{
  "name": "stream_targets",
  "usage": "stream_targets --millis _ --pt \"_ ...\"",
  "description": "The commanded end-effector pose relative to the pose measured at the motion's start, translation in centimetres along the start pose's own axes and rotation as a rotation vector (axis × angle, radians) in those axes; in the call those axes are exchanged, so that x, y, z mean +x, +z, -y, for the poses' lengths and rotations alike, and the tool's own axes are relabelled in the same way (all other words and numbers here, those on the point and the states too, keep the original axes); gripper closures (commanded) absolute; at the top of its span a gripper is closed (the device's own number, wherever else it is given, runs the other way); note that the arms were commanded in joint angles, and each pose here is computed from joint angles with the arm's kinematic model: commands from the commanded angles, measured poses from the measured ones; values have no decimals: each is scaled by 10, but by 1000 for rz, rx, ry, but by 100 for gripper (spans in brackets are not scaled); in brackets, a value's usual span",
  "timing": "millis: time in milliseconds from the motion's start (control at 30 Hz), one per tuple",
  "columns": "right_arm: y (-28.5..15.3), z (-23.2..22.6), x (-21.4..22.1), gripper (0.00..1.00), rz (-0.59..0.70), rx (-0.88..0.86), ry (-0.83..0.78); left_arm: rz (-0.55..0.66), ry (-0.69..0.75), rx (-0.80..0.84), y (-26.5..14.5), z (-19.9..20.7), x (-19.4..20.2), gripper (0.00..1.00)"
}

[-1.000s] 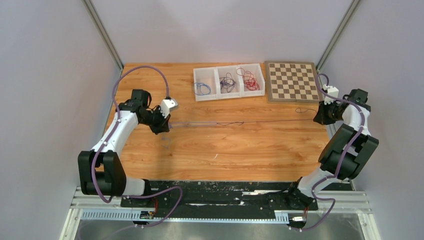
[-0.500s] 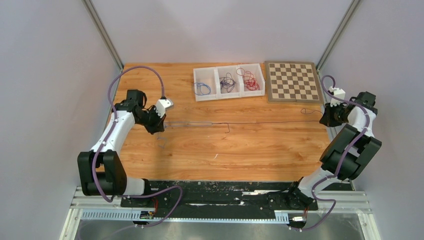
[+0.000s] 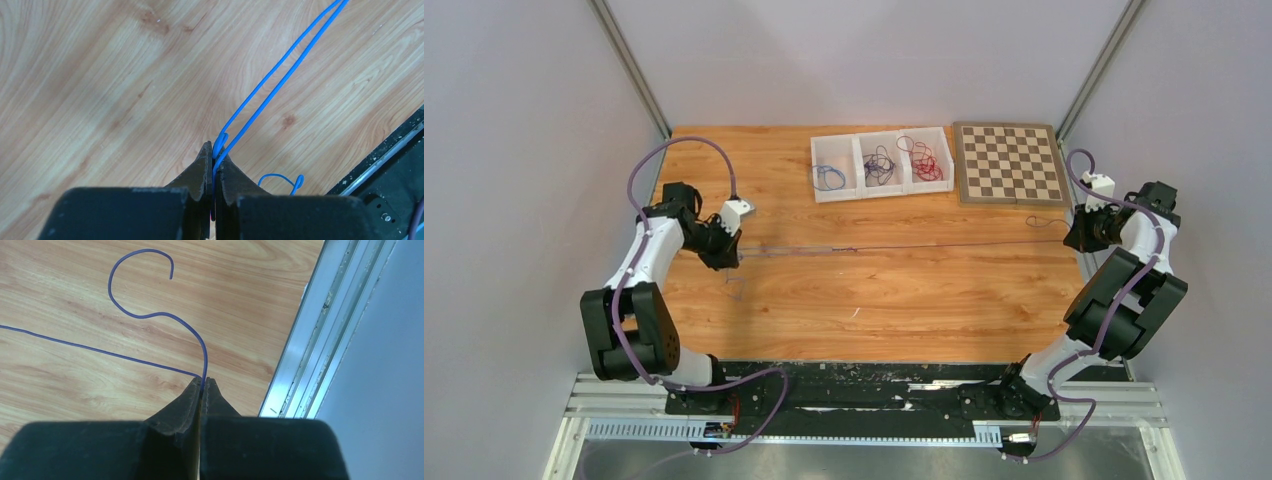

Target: Untangle the cables

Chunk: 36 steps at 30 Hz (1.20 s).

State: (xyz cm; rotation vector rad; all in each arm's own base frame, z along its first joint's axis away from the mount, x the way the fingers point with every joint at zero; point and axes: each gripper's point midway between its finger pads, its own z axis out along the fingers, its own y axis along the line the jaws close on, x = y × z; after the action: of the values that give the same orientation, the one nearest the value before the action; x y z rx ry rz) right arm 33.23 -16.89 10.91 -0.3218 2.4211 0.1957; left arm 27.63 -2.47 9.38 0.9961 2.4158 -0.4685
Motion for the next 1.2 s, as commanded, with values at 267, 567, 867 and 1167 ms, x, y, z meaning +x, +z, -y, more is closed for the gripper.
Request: stream_targets --millis 267,567,867,1167 --pt "-16 -6 -35 100 115 -51 -62 34 -63 -4 -13 -15 -8 100" --pt "-23 -93 -84 100 196 -244 -125 228 -45 202 -4 71 -100 100" --pt "-24 -116 -88 100 219 -338 -81 340 -51 161 -25 76 -149 100" --pt "-20 -151 -81 100 199 -415 -90 303 -21 174 -10 102 -152 54"
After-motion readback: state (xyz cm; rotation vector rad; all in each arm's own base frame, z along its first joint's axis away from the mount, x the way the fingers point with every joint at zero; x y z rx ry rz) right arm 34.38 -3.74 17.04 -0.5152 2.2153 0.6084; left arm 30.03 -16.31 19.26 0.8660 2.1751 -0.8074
